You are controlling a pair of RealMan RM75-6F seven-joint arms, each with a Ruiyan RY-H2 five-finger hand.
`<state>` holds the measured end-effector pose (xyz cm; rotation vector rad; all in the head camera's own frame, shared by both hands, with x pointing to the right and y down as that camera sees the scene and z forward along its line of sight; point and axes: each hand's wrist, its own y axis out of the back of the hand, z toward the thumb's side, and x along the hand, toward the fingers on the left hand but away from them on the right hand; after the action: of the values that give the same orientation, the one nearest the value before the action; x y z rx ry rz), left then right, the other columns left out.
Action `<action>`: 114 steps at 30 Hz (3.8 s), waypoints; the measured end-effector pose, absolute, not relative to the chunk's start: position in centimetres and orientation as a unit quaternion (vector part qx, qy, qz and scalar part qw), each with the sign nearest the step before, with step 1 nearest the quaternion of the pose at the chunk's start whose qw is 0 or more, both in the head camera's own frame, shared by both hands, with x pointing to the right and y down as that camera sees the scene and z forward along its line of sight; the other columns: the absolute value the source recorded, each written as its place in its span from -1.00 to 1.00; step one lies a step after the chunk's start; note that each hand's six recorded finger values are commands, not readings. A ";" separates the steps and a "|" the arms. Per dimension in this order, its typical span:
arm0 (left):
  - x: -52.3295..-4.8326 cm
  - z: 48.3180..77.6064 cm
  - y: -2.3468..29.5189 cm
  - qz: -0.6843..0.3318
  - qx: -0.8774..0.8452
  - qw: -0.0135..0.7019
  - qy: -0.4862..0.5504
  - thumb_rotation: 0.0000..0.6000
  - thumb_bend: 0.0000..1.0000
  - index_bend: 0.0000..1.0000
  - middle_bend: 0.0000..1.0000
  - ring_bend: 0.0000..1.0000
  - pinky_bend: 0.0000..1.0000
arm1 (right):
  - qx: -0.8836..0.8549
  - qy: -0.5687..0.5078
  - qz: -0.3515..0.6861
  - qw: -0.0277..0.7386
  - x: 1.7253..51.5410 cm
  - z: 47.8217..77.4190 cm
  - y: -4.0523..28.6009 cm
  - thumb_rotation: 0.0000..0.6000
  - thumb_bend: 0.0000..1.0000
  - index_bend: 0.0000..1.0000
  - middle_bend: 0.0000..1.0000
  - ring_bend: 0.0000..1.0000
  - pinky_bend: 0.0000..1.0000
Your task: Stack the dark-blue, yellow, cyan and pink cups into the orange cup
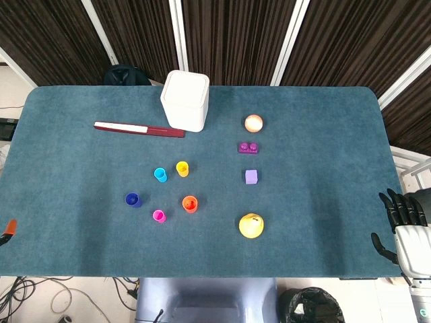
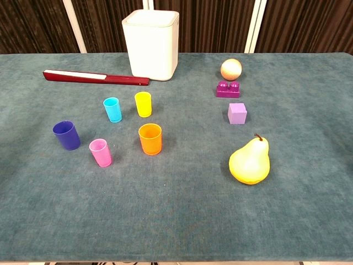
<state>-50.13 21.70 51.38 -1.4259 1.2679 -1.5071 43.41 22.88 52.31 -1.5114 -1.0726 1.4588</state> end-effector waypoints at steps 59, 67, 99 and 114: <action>-35.9 61.4 11.9 -0.585 -0.719 0.285 0.243 1.00 -0.62 -0.73 -0.93 -1.00 -1.00 | -0.595 -0.409 0.580 0.378 43.0 53.0 23.1 1.00 -0.15 -0.93 -1.00 -0.88 -1.00; -33.1 64.2 11.4 -0.603 -0.723 0.272 0.201 1.00 -0.62 -0.69 -0.93 -1.00 -1.00 | -0.593 -0.412 0.580 0.378 43.1 52.9 23.0 1.00 -0.15 -0.93 -1.00 -0.88 -1.00; -30.0 69.6 12.4 -0.660 -0.666 0.310 0.156 1.00 -0.55 -0.29 -0.89 -1.00 -1.00 | -0.587 -0.418 0.582 0.377 43.5 52.9 22.9 1.00 -0.15 -0.93 -1.00 -0.88 -1.00; -29.3 69.9 12.8 -0.651 -0.675 0.312 0.151 1.00 -0.52 -0.28 -0.88 -1.00 -1.00 | -0.583 -0.423 0.583 0.376 43.6 52.8 22.9 1.00 -0.15 -0.93 -1.00 -0.88 -1.00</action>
<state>-29.33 12.79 69.93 -1.7817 0.3986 -1.7169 43.58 22.91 52.81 -1.4911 -1.0811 1.4916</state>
